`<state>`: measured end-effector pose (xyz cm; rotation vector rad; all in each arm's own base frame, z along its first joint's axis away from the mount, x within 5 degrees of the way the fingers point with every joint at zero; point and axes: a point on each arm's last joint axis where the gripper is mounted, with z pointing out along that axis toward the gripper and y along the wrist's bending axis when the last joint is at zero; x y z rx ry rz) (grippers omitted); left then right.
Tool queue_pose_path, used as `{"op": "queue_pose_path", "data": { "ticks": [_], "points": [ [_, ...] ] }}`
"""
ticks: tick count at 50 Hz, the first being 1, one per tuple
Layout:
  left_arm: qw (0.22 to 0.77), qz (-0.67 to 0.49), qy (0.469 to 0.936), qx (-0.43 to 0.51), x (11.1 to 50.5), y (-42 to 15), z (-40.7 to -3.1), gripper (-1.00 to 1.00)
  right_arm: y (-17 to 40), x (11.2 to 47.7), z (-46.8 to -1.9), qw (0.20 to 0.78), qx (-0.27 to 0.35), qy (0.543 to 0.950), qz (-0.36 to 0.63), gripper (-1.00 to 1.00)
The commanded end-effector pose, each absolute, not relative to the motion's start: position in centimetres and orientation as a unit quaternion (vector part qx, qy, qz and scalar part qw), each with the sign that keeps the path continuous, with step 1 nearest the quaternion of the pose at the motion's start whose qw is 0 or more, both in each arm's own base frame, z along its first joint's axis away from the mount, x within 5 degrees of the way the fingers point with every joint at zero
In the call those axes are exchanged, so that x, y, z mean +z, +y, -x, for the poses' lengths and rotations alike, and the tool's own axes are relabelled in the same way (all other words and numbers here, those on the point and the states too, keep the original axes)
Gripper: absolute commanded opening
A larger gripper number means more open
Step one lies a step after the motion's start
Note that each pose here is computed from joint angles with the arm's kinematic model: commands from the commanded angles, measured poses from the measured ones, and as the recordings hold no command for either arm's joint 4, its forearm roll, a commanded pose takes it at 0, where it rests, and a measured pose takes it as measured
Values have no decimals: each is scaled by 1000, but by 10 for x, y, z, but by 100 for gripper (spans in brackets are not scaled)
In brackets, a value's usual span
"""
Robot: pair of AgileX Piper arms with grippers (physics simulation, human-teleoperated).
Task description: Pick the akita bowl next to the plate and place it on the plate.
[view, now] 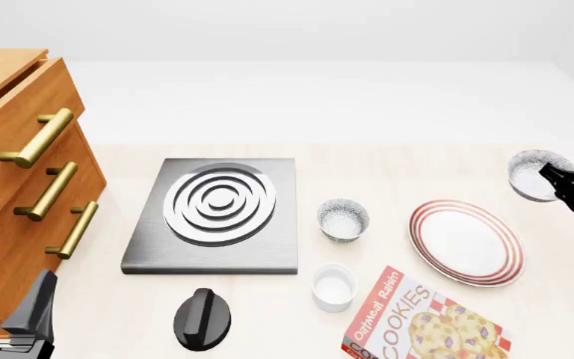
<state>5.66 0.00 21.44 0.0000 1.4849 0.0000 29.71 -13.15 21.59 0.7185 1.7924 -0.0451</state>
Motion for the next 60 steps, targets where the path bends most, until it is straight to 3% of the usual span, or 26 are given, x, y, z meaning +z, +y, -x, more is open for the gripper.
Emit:
{"op": "queue_pose_path", "data": {
  "ticks": [1, 60],
  "points": [
    [737, 0, 676, 0, 214, 0, -57, 100, -125, 218, -295, 573, -11, 761, -304, -100],
    [737, 0, 676, 0, 214, 0, -57, 100, -94, 223, -278, 575, 15, 768, -281, -100]
  ]
}}
